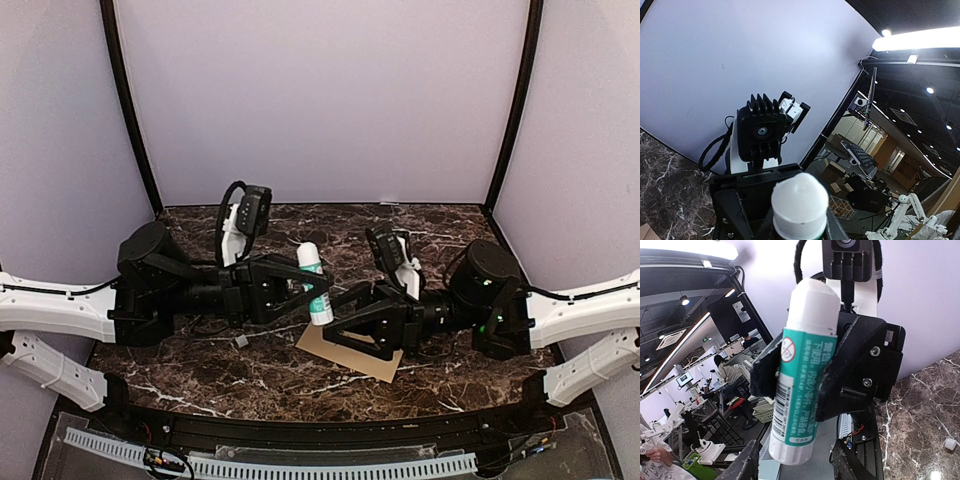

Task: Place the letter into the envelope and seal it
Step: Screw the solid glue.

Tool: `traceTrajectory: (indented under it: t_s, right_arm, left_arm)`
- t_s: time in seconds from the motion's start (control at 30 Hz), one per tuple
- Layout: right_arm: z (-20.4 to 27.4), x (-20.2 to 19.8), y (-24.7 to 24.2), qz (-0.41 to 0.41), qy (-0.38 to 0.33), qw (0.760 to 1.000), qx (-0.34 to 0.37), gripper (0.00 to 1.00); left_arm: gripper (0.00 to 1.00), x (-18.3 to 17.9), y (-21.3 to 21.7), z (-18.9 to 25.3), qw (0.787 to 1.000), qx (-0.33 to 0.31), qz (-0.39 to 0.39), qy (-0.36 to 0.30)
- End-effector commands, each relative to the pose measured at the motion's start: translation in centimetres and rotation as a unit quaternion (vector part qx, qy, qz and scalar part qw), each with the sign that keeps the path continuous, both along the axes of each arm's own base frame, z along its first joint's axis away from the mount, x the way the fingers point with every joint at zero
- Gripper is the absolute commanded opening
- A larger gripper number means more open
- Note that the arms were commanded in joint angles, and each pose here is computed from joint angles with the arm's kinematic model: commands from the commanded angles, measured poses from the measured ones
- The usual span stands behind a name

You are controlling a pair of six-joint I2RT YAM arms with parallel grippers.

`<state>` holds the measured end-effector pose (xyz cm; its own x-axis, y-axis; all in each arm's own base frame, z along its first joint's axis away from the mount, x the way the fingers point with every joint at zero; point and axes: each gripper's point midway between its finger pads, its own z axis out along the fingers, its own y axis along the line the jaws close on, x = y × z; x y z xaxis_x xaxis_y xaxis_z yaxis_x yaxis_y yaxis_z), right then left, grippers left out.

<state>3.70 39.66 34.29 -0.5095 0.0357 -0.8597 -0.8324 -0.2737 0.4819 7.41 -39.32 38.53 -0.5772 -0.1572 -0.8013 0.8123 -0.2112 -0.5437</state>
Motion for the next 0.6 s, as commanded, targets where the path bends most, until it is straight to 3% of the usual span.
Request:
traceTrajectory:
  t_s: [0.0,0.2,0.43,0.57]
  right_arm:
    - [3.08,-1.02,-0.21,0.020,-0.015,0.998,0.053,0.43]
    - [3.16,-1.05,-0.10,0.023,-0.011,0.998,0.058,0.29]
    - [3.41,-1.00,-0.18,0.024,-0.003,0.998,0.063,0.33]
    - [3.39,-0.75,-0.03,0.018,0.003,0.998,0.059,0.27]
  left_arm:
    - [0.00,-0.59,0.60,1.30,0.999,-0.028,-0.013,-0.014]
    - [0.00,-0.56,0.51,0.99,1.000,-0.025,-0.014,-0.009]
    - [0.00,-0.64,0.46,0.64,1.000,-0.020,-0.016,-0.007]
    - [0.00,-0.63,0.51,0.53,1.000,-0.020,-0.015,-0.007]
